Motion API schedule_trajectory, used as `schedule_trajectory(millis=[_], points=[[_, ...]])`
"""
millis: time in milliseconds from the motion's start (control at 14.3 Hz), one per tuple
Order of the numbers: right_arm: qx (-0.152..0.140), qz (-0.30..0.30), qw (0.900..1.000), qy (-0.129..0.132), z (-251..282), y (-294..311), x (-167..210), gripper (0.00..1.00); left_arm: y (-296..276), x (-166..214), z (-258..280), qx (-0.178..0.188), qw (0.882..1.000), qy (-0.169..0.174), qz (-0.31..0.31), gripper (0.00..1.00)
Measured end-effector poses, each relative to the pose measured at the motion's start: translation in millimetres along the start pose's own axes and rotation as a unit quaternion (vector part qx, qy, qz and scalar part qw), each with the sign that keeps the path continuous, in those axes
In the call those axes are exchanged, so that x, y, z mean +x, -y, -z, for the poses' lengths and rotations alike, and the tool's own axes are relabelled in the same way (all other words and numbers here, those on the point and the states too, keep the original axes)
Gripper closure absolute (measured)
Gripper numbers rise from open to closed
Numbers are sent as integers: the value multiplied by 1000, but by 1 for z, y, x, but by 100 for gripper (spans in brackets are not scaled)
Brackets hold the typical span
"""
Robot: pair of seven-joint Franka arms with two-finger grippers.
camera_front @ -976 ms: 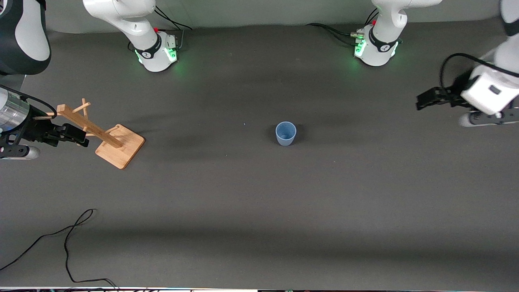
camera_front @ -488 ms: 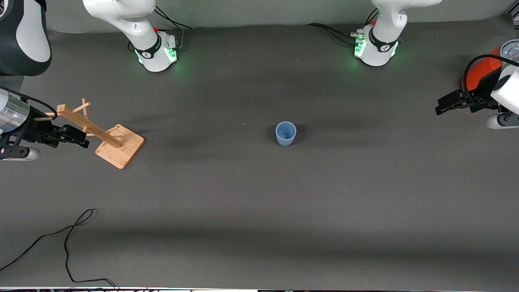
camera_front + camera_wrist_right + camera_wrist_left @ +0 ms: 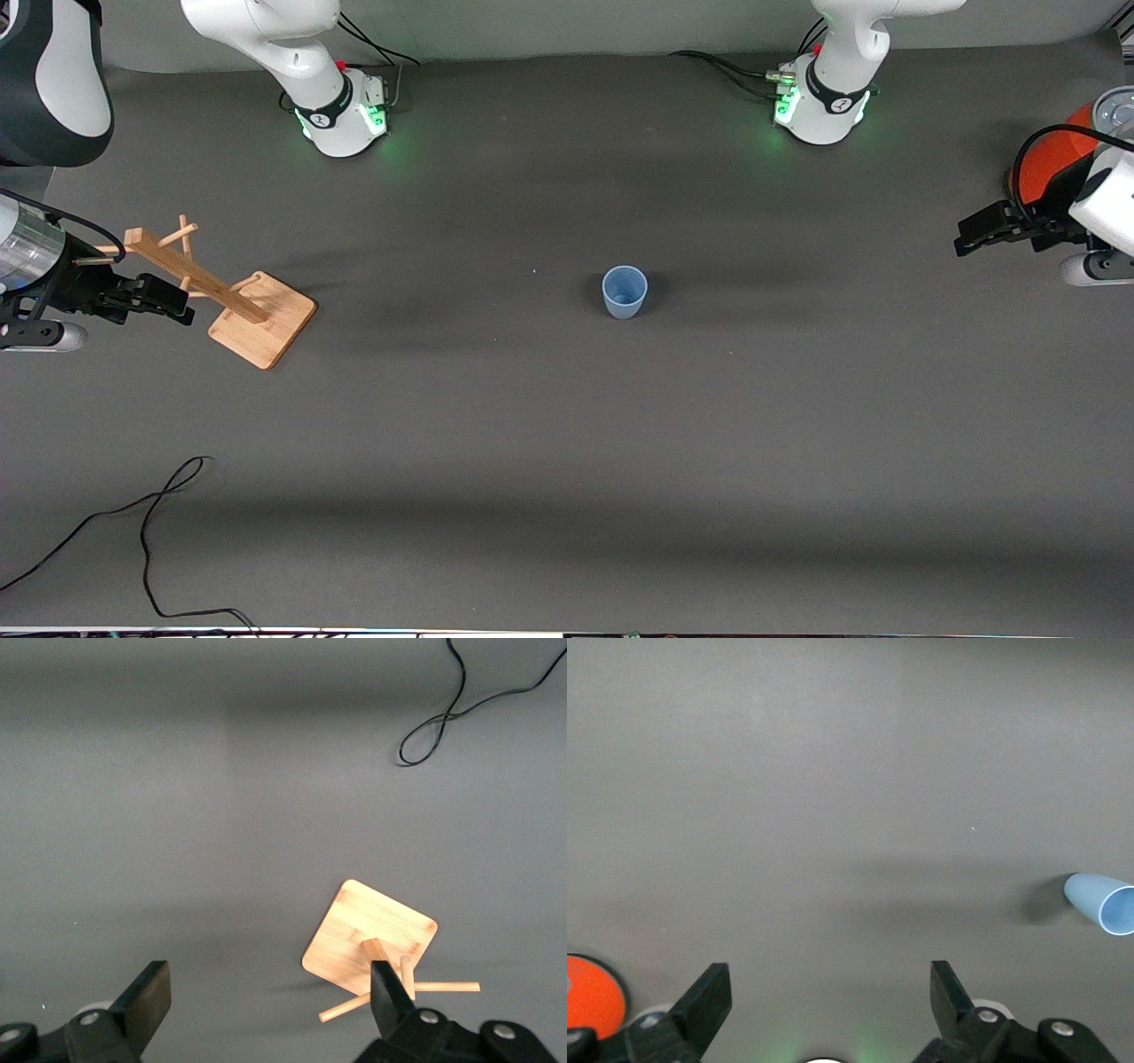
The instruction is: Rotate and upright cup with both arms
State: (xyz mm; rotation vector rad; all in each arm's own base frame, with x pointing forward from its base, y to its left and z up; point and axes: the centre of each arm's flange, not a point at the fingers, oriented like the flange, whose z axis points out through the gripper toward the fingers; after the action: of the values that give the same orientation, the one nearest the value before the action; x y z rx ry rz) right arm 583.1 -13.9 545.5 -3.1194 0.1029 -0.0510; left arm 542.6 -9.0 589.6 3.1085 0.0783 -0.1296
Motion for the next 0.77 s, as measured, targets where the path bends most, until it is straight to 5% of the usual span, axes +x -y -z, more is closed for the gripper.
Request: schedule_trajectory(millis=[767], points=[[-10, 7, 1000, -7, 4, 2, 1, 0, 0, 0, -1, 7, 1000, 1, -4, 0]])
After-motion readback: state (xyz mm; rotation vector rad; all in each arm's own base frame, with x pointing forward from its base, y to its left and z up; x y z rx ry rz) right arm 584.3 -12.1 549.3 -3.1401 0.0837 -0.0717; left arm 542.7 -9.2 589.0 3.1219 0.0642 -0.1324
